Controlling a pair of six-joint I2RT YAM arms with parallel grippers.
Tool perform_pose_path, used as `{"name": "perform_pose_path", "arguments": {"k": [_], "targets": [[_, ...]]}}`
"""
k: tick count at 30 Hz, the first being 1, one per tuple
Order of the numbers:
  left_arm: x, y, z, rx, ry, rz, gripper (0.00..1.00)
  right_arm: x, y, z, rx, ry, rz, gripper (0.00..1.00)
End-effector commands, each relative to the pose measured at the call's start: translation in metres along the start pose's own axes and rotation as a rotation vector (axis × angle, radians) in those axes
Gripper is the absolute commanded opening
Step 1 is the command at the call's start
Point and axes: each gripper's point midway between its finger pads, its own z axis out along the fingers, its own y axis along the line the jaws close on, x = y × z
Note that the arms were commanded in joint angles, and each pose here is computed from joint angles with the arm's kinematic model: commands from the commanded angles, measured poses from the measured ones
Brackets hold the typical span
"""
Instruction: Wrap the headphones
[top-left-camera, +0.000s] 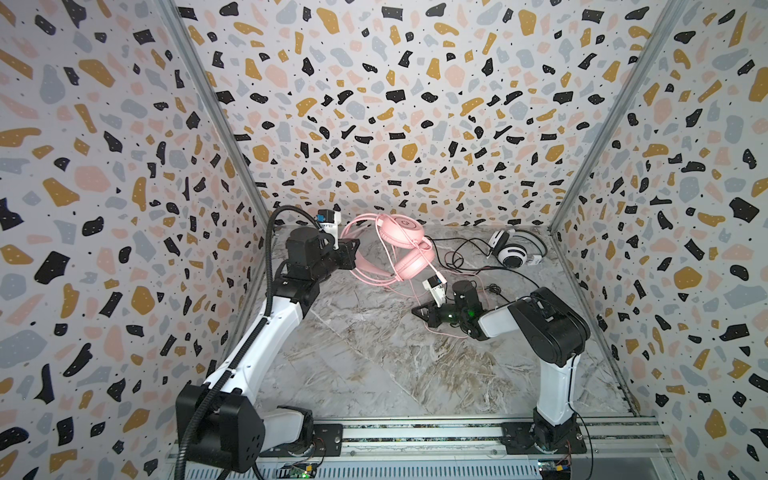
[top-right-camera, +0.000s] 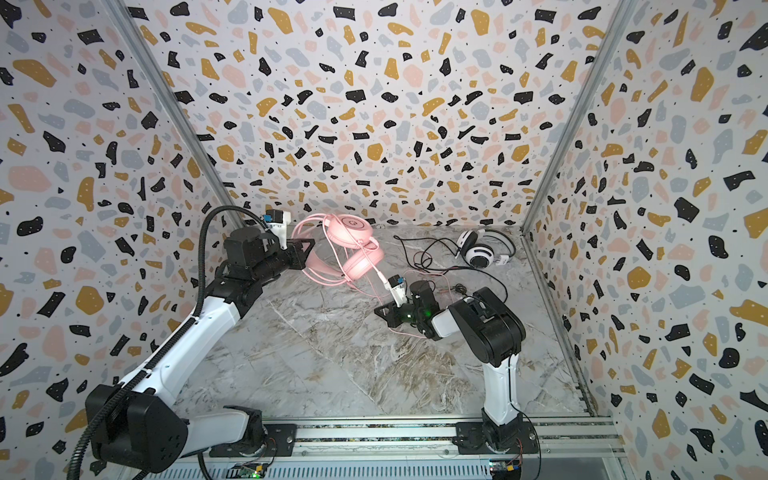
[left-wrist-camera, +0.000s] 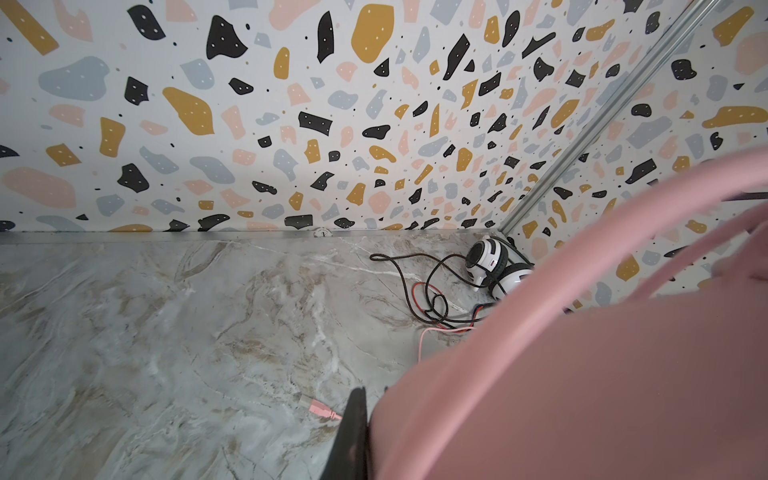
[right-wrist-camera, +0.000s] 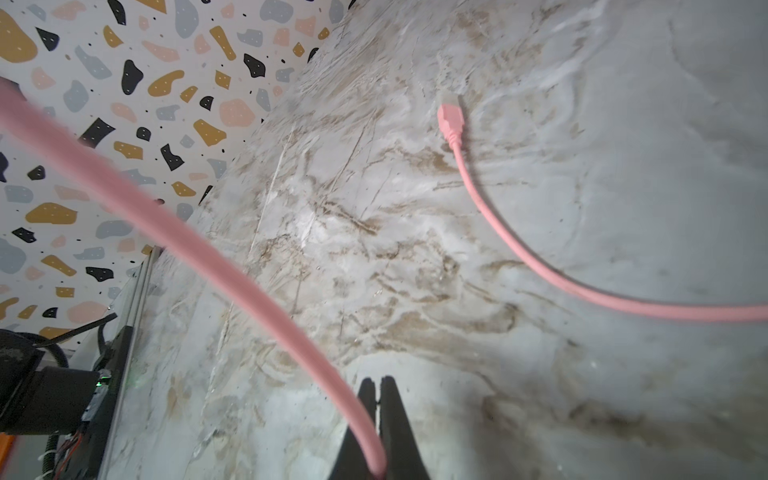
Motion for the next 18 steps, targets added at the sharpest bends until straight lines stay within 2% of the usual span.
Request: {"name": "perform_pose_path", "arguments": {"k": [1, 11, 18], "targets": [[-0.043, -0.010, -0.009, 0.049, -0.141, -0.026, 0.00, -0.010, 0.029, -0.008, -0.049, -0.039, -0.032, 0.00], [-0.046, 0.014, -0.014, -0.037, -0.165, -0.048, 0.00, 0.041, 0.065, -0.010, -0.033, 0.051, -0.061, 0.00], [-0.050, 0.041, -0.022, -0.120, -0.188, -0.082, 0.00, 0.058, 0.063, -0.023, 0.019, 0.073, -0.048, 0.00]]}}
